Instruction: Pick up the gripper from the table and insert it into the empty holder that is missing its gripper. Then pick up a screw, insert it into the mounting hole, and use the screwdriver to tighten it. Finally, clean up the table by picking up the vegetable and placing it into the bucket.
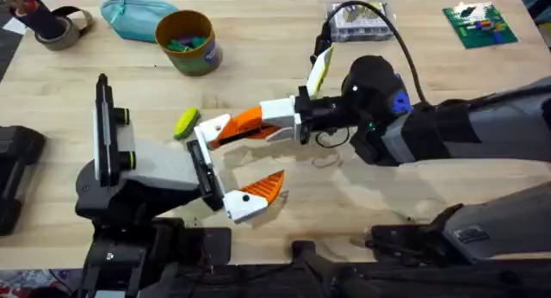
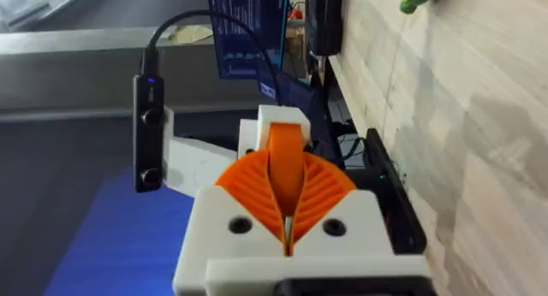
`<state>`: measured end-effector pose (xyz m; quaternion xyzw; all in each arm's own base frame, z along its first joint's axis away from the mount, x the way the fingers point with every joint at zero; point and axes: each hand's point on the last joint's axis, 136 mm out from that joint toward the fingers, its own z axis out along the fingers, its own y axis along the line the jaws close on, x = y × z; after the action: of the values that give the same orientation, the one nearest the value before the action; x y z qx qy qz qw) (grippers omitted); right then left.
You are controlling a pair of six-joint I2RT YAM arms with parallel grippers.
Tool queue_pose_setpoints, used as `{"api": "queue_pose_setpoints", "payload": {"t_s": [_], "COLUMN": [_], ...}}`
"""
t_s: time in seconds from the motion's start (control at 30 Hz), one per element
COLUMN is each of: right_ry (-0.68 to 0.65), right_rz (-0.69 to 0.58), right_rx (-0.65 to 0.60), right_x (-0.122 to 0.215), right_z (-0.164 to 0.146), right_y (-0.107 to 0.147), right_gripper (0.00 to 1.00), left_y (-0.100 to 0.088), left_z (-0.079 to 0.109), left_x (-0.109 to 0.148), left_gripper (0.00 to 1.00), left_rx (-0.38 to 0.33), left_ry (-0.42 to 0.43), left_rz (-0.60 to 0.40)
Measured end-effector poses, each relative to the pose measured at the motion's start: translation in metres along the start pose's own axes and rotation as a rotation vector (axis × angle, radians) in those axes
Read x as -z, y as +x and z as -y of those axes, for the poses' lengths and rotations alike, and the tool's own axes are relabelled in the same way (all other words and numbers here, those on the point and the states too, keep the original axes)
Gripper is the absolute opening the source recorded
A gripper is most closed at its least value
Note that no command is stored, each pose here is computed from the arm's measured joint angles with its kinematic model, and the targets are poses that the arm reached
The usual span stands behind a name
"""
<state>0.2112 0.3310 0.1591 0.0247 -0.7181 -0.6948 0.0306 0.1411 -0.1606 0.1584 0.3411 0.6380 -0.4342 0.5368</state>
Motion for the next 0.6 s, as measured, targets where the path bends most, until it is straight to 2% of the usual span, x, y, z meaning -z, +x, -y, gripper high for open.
{"api": "queue_pose_setpoints", "payload": {"t_s": [0.6], "right_ry": [0.002], "right_rz": [-0.014], "right_rx": [-0.016], "right_x": [0.0006], "right_z": [0.0001], "right_y": [0.0011], "right_gripper": [0.009], "left_y": [0.0002], "left_z": [0.0013], "left_x": [0.0000], "left_gripper": [0.991], "left_rx": [0.003], "left_ry": [0.008], "left_rz": [-0.001]}}
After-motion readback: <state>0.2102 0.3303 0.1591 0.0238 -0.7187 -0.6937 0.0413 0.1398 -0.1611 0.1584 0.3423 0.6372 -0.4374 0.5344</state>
